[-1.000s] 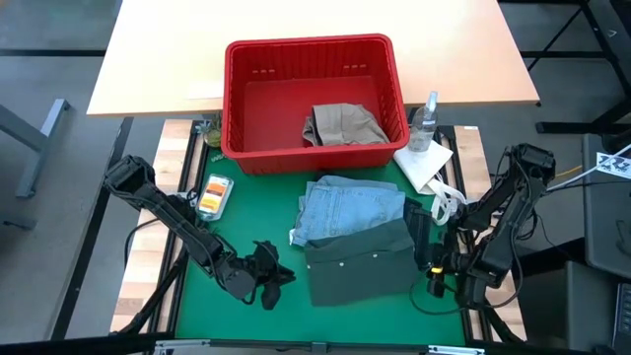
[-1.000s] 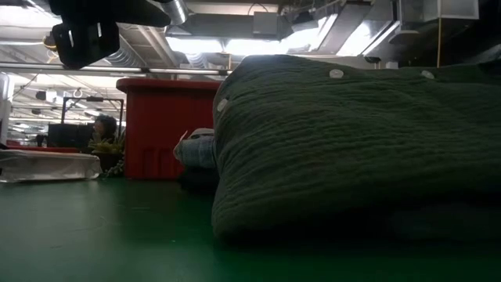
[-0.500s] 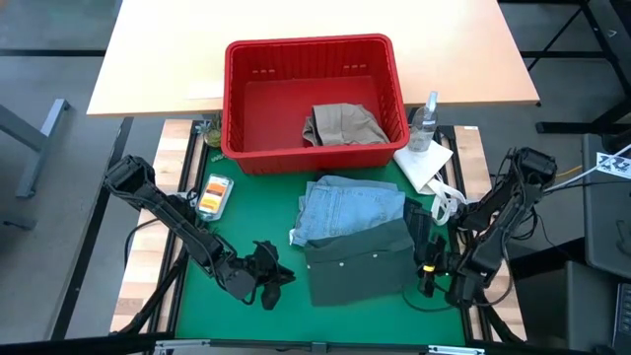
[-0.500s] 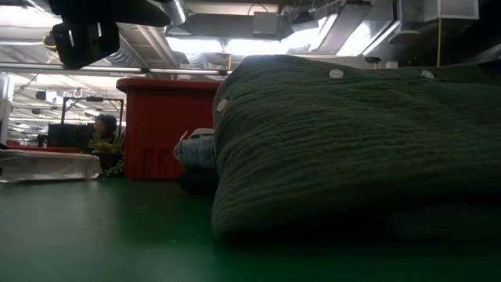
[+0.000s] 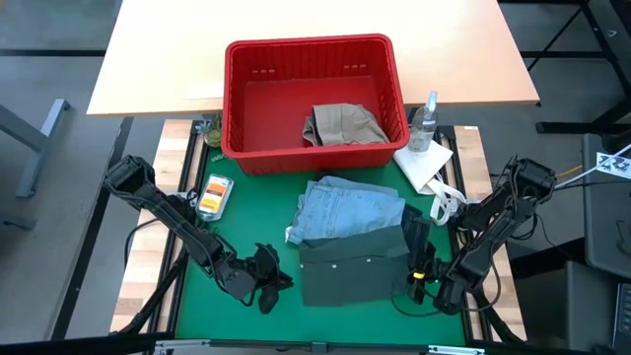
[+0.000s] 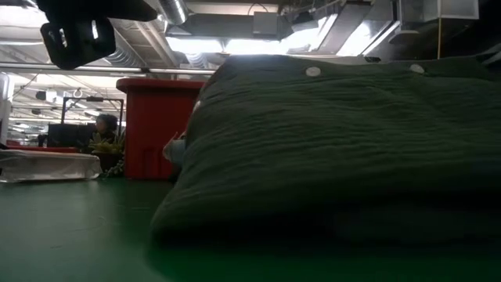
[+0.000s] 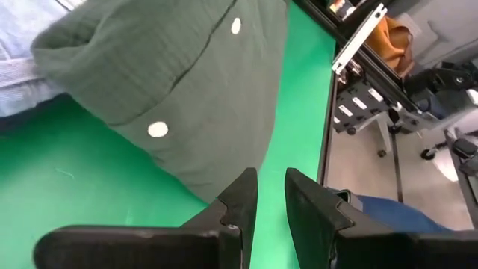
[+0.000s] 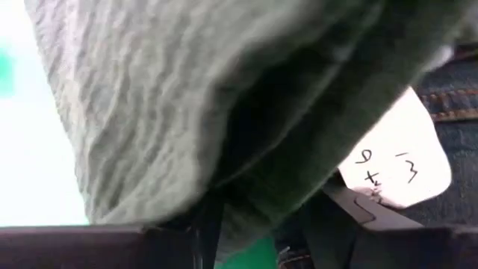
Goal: Fold laundry
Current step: Stack the green shirt on top of the light blue jeans
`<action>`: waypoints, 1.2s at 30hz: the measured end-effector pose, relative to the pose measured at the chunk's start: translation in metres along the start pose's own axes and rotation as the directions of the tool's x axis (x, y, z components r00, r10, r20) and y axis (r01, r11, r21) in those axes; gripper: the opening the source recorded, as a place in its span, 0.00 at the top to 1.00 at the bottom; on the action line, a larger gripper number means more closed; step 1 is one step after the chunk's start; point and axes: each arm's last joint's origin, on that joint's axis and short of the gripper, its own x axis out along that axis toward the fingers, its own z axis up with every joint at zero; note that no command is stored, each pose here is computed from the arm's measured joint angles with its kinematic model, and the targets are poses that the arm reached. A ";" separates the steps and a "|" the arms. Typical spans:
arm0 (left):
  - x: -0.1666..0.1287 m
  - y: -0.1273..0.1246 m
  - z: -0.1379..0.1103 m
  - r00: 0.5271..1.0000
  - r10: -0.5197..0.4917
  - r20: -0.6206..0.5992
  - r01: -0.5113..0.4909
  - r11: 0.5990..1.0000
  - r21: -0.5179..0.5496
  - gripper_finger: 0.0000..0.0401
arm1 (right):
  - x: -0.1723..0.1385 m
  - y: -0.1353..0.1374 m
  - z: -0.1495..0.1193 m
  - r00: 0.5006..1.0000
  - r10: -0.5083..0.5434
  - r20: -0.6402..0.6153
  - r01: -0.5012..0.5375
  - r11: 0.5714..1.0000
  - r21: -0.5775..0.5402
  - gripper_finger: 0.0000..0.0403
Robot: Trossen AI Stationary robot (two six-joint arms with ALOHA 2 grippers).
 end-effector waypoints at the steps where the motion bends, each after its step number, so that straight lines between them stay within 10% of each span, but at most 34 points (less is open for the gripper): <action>1: 0.000 0.000 0.000 1.000 -0.001 -0.003 0.001 1.000 0.000 0.83 | 0.000 0.001 0.000 1.000 0.010 -0.002 -0.010 1.000 -0.009 0.60; 36: 0.007 0.008 0.010 0.998 0.006 -0.056 -0.011 0.996 -0.086 0.82 | -0.010 0.031 0.011 0.995 0.104 0.004 -0.103 0.987 -0.124 0.60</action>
